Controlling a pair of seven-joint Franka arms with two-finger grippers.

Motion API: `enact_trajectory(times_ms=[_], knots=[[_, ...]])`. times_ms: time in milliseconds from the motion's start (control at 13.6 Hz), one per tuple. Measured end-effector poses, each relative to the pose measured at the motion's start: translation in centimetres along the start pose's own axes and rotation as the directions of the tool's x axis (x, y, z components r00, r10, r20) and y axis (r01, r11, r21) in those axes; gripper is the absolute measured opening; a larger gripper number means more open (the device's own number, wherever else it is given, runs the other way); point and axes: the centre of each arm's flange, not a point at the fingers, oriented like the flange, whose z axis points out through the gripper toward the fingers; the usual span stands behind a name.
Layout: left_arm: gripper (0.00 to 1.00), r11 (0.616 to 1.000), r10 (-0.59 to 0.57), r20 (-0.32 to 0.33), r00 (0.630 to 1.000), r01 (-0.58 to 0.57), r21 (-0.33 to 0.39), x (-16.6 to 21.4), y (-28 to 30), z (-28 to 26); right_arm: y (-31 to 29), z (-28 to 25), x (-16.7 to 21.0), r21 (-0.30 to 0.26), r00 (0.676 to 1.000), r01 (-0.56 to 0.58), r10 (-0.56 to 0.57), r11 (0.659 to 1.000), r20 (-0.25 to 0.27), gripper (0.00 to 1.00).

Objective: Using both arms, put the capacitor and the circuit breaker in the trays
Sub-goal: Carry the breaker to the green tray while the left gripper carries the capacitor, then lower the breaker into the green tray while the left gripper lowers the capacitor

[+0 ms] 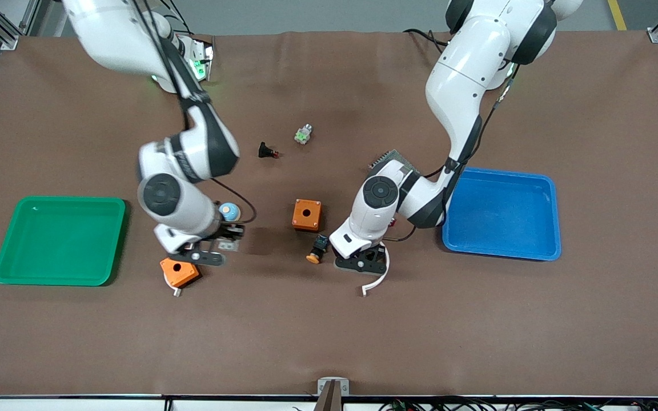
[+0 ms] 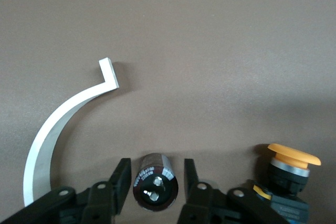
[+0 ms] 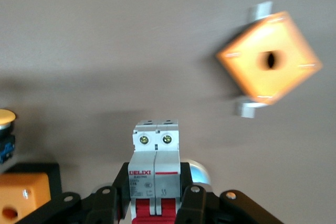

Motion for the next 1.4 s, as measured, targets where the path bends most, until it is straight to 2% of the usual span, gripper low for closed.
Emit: enact_trajectory(times_ms=[74, 148, 295, 516, 664, 811, 1033, 1254, 1402], knots=[[0.33, 1.000, 0.000, 0.000, 1.000, 0.000, 0.001, 0.0, 0.0, 0.0, 3.0, -2.8, 0.4, -0.018, 1.000, 0.013, -0.014, 1.000, -0.009, 0.40], [0.34, 1.000, -0.001, -0.001, 1.000, 0.001, 0.001, 0.1, -0.1, 0.0, 5.8, -4.8, 0.7, -0.044, 0.999, 0.039, -0.040, 0.998, -0.013, 0.40], [0.34, 1.000, -0.023, 0.004, 1.000, 0.023, 0.009, 0.3, -0.3, -0.3, 11.3, -6.8, 1.4, -0.061, 0.994, 0.108, -0.109, 0.992, -0.004, 0.40], [0.34, 0.996, -0.084, 0.021, 0.996, 0.083, 0.041, 2.5, -2.5, -3.2, 21.3, -6.1, 3.1, -0.056, 0.975, 0.224, -0.223, 0.973, 0.014, 0.40], [0.34, 0.988, -0.139, 0.043, 0.989, 0.135, 0.073, 4.6, -6.7, -6.3, 27.9, -4.8, 3.6, -0.051, 0.963, 0.269, -0.269, 0.962, 0.007, 0.40], [0.34, 0.981, -0.171, 0.068, 0.983, 0.163, 0.102, 5.1, -10.9, -8.6, 32.4, -2.6, 3.3, -0.051, 0.957, 0.290, -0.291, 0.956, -0.006, 0.40], [0.34, 0.975, -0.185, 0.126, 0.975, 0.167, 0.144, 2.9, -17.8, -11.0, 36.7, 1.9, 2.0, -0.065, 0.942, 0.330, -0.333, 0.942, -0.037, 0.40], [0.34, 0.975, -0.177, 0.190, 0.966, 0.145, 0.170, -0.5, -25.1, -12.3, 38.3, 5.2, 1.1, -0.051, 0.940, 0.339, -0.340, 0.939, -0.004, 0.40], [0.34, 0.981, -0.140, 0.202, 0.969, 0.107, 0.163, -3.0, -30.5, -12.7, 38.7, 7.2, 1.2, -0.046, 0.940, 0.341, -0.340, 0.939, 0.015, 0.40]])
